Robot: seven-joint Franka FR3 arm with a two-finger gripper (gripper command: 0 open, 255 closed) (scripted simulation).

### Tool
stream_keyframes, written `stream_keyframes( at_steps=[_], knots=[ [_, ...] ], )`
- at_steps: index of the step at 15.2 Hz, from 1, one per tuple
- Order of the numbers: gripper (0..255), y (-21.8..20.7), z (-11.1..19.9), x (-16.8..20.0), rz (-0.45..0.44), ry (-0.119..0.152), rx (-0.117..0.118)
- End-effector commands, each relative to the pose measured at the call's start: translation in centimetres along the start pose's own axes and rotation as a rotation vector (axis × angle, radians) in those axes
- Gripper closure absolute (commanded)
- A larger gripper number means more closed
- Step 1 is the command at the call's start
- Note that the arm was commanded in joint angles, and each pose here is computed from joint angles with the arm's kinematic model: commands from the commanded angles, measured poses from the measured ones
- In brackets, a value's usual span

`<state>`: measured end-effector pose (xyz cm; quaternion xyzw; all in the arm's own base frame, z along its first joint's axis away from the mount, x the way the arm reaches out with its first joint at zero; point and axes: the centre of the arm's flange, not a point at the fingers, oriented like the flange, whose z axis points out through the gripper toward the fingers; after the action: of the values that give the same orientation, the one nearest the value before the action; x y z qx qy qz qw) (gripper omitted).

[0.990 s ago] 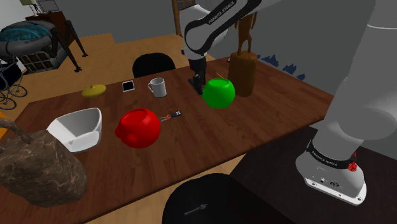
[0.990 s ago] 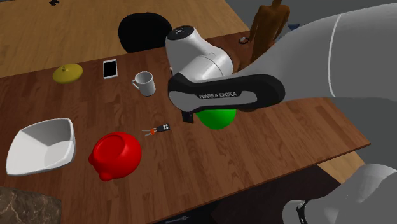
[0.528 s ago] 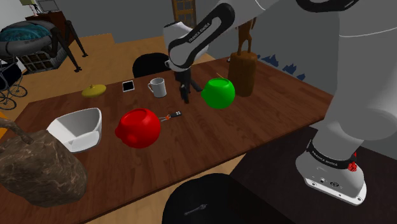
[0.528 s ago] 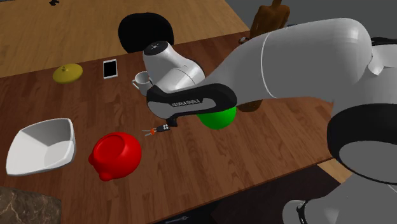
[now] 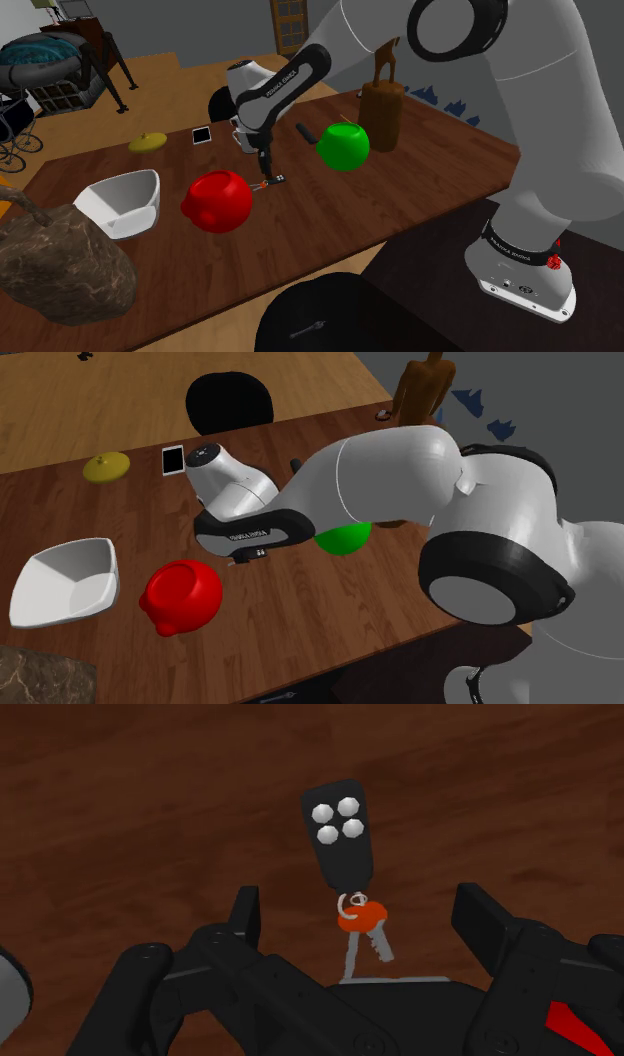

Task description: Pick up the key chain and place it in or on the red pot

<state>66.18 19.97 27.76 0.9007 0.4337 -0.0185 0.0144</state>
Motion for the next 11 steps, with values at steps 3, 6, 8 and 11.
stream_keyframes(
  at_steps=[3, 6, 8, 11],
  knots=[
    [0, -0.1, 2.0, 0.8, -0.02, 0.003, -0.001],
    [0, -0.1, 3.5, 0.8, -0.02, 0.003, -0.001],
    [0, -0.1, 4.4, 0.8, -0.02, 0.003, -0.001],
    [0, -0.1, 4.4, 0.8, -0.02, 0.003, -0.001]
  ],
)
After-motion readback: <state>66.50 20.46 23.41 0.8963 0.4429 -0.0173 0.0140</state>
